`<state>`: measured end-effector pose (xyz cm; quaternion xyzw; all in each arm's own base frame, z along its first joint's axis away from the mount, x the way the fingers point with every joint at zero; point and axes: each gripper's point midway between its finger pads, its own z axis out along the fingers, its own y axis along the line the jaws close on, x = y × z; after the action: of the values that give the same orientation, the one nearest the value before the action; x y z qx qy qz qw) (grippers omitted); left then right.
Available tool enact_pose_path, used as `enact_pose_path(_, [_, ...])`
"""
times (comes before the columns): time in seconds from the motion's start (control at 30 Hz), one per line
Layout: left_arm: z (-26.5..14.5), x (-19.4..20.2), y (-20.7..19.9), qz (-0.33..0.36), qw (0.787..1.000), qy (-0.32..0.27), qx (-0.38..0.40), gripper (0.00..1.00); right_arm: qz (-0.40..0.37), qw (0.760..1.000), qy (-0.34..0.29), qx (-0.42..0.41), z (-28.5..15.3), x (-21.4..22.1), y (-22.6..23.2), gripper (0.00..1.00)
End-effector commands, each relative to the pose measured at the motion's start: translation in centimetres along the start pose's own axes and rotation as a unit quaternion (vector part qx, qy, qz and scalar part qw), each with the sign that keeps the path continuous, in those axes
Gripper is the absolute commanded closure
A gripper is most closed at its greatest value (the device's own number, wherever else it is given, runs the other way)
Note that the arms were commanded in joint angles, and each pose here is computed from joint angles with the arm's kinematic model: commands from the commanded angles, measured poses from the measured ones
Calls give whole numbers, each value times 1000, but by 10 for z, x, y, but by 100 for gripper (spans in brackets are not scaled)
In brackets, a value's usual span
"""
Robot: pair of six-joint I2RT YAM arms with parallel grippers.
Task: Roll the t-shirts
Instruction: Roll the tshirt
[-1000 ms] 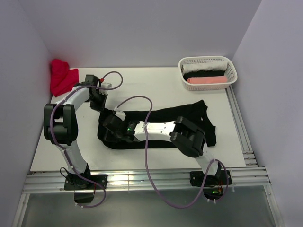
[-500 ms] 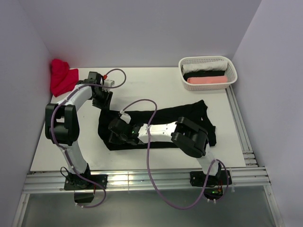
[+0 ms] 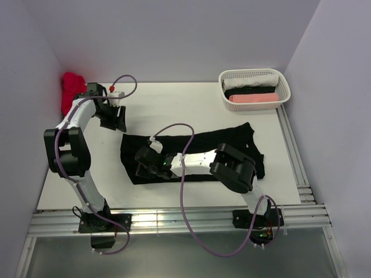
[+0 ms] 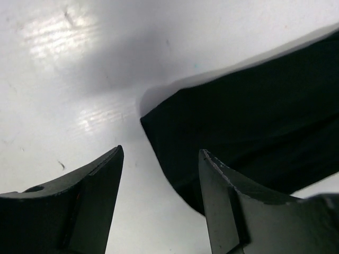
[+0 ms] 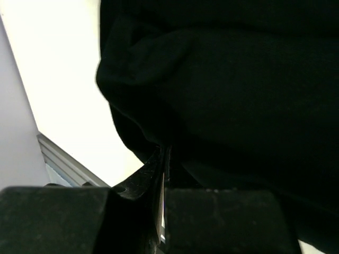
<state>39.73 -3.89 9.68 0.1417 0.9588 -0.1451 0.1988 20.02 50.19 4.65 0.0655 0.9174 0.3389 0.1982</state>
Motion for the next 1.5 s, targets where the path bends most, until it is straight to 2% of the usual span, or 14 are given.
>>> enact_pose_path(0.0, [-3,18,-1,-15,998,15,61,35,13,999,-24,-29,-16,-14,18,100])
enact_pose_path(0.1, [6,33,0,-41,993,38,103,34,13,999,-22,-29,-15,-13,18,100])
enact_pose_path(0.13, [7,39,-1,-51,991,46,116,30,12,999,-21,-28,-15,-12,17,100])
enact_pose_path(0.17, [13,44,-3,-58,988,53,133,29,12,999,-22,-28,-15,-13,17,100])
enact_pose_path(0.57, [44,66,-11,-124,975,73,167,30,26,999,-31,-33,-21,-14,9,100])
enact_pose_path(0.7, [45,62,-11,-137,974,68,165,38,28,998,-32,-35,-22,-13,9,100])
enact_pose_path(0.8, [41,54,-10,-137,976,60,160,54,29,998,-34,-36,-23,-13,9,100])
enact_pose_path(1.0, [25,34,-10,-110,985,41,127,79,24,999,-33,-35,-23,-11,9,100])
enact_pose_path(1.3, [21,17,-16,-52,997,46,46,92,20,999,-39,-31,-27,-6,10,100])
enact_pose_path(1.47, [20,9,-26,-32,998,49,22,93,25,998,-46,-38,-32,-4,9,100])
